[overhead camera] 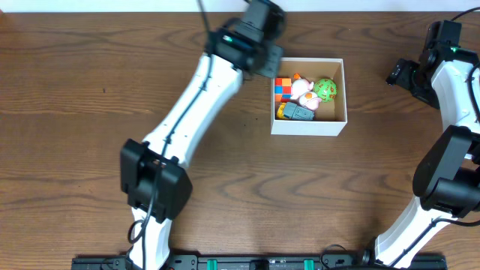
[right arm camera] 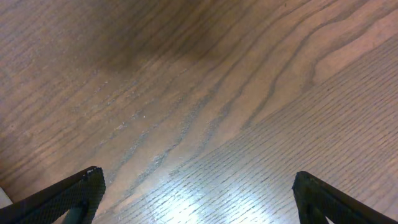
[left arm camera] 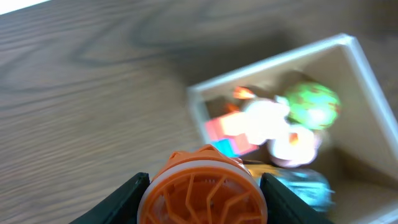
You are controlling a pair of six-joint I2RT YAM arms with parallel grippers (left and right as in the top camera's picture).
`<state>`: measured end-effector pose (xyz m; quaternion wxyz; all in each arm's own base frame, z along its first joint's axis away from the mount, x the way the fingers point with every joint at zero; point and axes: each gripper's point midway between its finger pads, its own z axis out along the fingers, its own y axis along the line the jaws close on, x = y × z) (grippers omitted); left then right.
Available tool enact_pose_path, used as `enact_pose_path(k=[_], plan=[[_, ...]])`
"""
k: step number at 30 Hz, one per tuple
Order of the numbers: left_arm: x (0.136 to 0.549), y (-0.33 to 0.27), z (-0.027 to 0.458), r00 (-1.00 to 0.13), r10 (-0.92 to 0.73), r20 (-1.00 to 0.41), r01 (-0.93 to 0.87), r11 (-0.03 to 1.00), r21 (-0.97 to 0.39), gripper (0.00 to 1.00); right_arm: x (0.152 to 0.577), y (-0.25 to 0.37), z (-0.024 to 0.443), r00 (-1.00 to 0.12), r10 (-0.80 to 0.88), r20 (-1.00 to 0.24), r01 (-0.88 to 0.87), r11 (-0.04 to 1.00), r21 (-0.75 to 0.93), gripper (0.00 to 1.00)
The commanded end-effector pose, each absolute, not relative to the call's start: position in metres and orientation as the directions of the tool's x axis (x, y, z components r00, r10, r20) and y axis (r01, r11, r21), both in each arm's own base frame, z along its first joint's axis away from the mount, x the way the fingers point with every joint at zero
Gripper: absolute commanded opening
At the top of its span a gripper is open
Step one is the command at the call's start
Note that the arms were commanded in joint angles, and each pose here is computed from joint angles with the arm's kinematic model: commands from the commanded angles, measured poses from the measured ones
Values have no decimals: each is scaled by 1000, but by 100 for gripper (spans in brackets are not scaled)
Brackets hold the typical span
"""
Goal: Pack container
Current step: 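Carry the puck into the white box and release it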
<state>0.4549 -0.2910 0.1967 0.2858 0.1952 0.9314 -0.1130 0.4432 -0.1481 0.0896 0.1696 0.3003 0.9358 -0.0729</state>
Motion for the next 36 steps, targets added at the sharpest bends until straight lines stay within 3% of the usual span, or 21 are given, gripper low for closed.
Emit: enact_pose_path(k=[1,10,13,20,36], plan=[[444,-320,187,-741,345,-576,478,873,-93,54,441,-154,88,-749,553,-365,608,793,-45,99],[428,-368,159,-711,408,-572,551,830,-93,55,441,-154,88,-749,553,-365,608,793,-45,99],[429,-370,141,-724,420,-547,550,831,-89,74,441,-154,88,-749,553,-365,608,793,-45,99],[432,-369,117,-742,430,-514,543,836,-84,76,441,-154,88,-749,553,-365,608,793,-45,99],[445,-316,212,-717,320,-619,475,874,-99,82,441,-154,88,-749,553,-365,608,793,-45,99]])
